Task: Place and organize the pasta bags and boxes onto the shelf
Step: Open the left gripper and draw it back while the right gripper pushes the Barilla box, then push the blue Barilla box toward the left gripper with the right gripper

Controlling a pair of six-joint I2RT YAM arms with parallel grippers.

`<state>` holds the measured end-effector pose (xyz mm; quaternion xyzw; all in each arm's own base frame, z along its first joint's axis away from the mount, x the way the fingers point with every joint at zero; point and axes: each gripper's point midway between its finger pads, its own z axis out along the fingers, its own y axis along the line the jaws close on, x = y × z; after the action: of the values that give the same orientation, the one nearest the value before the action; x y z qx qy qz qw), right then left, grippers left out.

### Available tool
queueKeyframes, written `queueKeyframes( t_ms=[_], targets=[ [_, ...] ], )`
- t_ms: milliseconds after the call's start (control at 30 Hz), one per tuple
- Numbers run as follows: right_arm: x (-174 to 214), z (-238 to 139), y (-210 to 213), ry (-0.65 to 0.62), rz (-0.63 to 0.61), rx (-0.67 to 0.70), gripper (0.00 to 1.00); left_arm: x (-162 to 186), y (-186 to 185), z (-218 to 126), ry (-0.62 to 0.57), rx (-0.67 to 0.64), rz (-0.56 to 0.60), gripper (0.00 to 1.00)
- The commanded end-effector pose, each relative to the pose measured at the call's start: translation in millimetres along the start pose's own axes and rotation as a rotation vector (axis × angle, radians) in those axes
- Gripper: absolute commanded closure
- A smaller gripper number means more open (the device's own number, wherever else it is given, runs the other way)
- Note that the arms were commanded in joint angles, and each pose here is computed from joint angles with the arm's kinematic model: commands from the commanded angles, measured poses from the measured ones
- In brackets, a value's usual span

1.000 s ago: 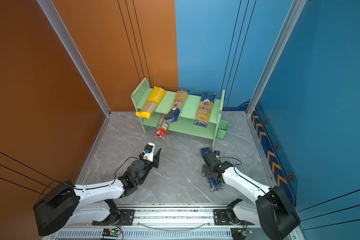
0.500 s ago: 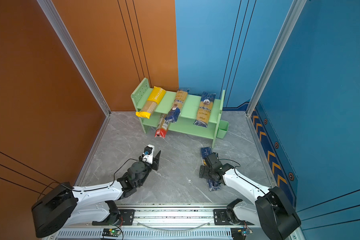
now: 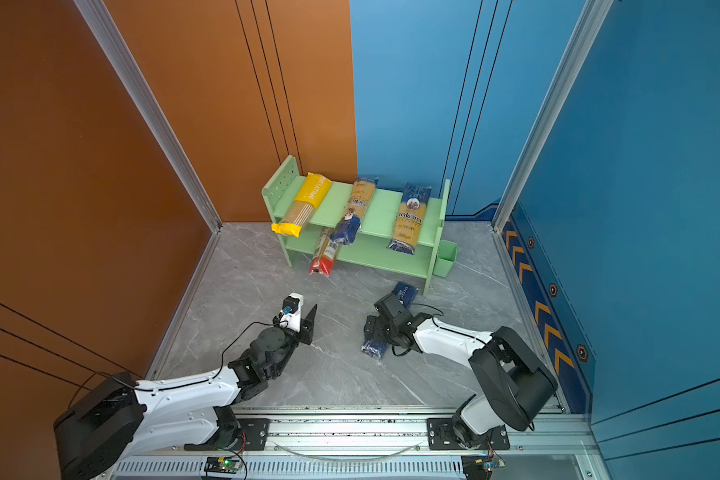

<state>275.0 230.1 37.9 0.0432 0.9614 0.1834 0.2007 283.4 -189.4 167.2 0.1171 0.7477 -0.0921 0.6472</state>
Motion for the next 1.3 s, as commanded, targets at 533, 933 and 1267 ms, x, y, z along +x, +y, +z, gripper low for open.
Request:
queueKeyframes(
  t_ms=[533, 933, 1267],
  targets=[
    [-4.6, -59.4, -40.3, -0.081, -0.008, 0.112, 0.0, 20.9, -20.3, -1.9, 0.065, 0.113, 0.029, 0.43],
    [6.0, -70.5, -95.3, -0.096, 0.049, 0.274, 0.0, 27.8, -37.9, -2.5, 0.089, 0.211, 0.049, 0.31],
    [3.5, -52.9, -93.5, -0.096, 0.079, 0.278, 0.0, 36.0, -55.1, -5.8, 0.113, 0.317, 0.077, 0.18]
  ],
)
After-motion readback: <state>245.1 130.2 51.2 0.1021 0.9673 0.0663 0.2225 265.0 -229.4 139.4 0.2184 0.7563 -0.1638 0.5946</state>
